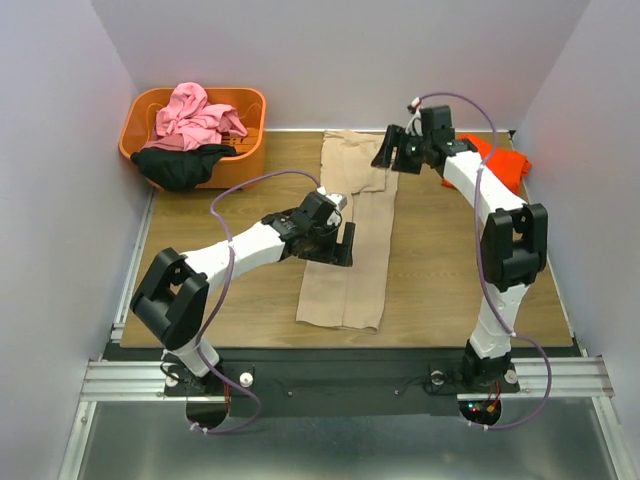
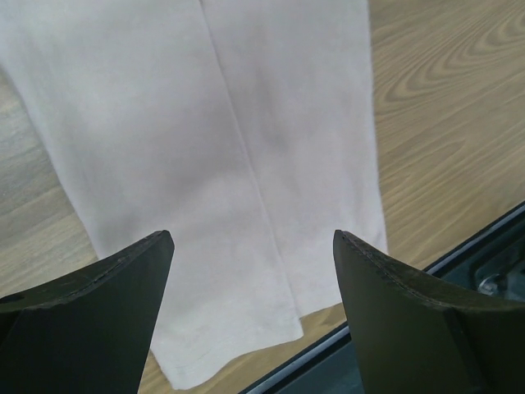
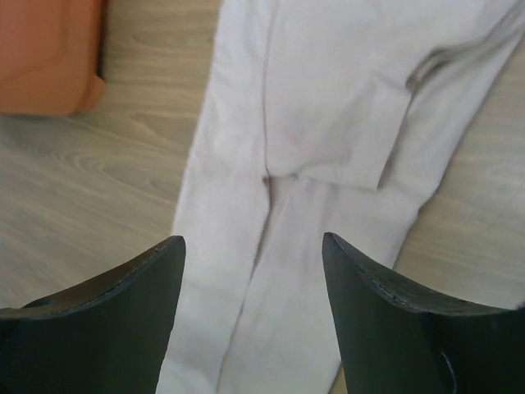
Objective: Fold and stack the t-shirts
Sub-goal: Fold the tshirt
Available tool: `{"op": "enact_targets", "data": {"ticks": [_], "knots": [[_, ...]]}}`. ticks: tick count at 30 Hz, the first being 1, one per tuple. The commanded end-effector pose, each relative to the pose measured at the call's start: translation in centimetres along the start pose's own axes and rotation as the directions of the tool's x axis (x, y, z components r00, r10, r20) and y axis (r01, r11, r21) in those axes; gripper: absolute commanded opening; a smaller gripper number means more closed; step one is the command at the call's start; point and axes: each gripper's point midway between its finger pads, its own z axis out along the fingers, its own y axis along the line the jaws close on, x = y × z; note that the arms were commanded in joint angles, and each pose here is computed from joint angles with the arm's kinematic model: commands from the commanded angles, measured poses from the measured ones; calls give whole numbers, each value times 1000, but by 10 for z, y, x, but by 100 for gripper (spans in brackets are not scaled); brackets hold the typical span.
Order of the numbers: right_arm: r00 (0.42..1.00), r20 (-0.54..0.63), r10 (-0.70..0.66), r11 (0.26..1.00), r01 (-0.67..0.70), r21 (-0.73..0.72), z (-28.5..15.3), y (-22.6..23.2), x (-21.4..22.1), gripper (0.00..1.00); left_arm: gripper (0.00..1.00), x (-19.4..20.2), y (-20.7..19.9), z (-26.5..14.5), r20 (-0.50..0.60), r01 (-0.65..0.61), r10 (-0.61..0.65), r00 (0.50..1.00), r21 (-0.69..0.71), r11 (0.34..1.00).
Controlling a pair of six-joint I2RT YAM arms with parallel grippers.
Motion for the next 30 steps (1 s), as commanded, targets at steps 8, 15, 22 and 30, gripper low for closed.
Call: {"op": "enact_targets", "data": {"ticks": [8,15,22,30], "knots": [[980,-198,24,998,-11,67,52,-39,88,73,91,16,2,31,-42,-75,77,996,47,996],[972,-230,39,992,-11,124,74,-62,104,73,91,36,6,52,-110,-62,69,992,72,996],[964,-258,56,986,-13,166,90,-79,119,73,90,47,-3,61,-155,-32,50,987,114,993],[969,-242,57,984,-13,178,103,-84,112,73,90,40,-13,60,-153,-18,38,987,132,991]]}}
